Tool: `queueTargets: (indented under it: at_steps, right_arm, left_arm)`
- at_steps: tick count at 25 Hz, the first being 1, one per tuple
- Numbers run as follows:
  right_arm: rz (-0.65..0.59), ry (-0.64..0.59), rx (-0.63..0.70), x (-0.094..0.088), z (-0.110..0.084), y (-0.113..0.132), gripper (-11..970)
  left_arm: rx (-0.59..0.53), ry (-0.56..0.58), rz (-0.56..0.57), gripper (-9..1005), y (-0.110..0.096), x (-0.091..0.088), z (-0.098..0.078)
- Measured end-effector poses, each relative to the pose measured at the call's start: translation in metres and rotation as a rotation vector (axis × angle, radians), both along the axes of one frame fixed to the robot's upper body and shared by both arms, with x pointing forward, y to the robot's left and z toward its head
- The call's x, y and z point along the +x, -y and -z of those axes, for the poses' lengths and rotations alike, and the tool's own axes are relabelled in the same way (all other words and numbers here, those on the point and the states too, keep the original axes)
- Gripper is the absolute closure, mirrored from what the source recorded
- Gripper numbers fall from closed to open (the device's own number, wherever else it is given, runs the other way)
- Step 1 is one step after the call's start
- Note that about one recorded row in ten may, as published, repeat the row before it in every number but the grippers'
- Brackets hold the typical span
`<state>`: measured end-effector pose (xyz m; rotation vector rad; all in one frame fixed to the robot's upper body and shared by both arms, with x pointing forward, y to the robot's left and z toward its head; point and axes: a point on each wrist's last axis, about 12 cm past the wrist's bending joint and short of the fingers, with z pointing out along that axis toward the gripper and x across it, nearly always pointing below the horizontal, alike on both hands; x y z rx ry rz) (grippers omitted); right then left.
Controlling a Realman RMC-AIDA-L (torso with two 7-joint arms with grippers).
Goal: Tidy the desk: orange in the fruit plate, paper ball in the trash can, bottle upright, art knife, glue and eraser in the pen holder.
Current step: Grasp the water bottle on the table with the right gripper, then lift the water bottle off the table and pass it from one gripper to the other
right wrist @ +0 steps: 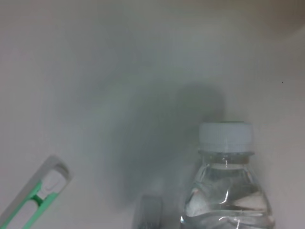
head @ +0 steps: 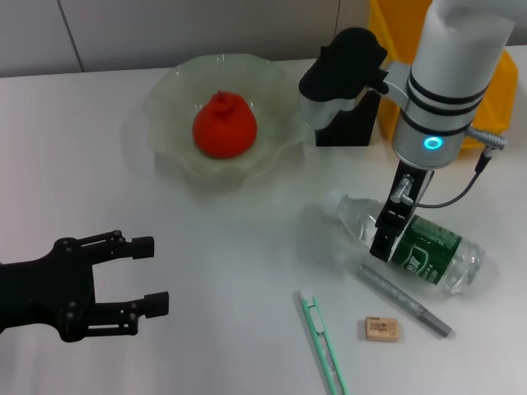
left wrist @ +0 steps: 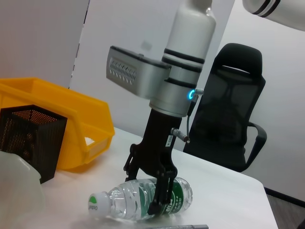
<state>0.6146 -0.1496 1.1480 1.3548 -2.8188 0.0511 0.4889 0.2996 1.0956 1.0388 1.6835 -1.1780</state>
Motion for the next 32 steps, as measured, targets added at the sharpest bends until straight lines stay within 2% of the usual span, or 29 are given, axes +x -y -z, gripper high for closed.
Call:
queueTargets:
  at_steps: [12, 22, 32]
  right_arm:
    - [-0.017, -0.018, -0.021, -0.004, 0.013, -0.002, 120]
    - [-0.023, -0.019, -0.024, -0.005, 0.015, -0.003, 125]
    - [-0.035, 0.008, 0.031, -0.011, -0.002, 0.001, 151]
  left_arm:
    - [-0.001, 0.005, 0.002, 182, 0.002, 0.002, -0.001]
    - [-0.001, 0.003, 0.000, 183, 0.002, 0.001, 0.000]
    - [-0.001, -0.002, -0.005, 185, 0.000, 0.000, 0.001]
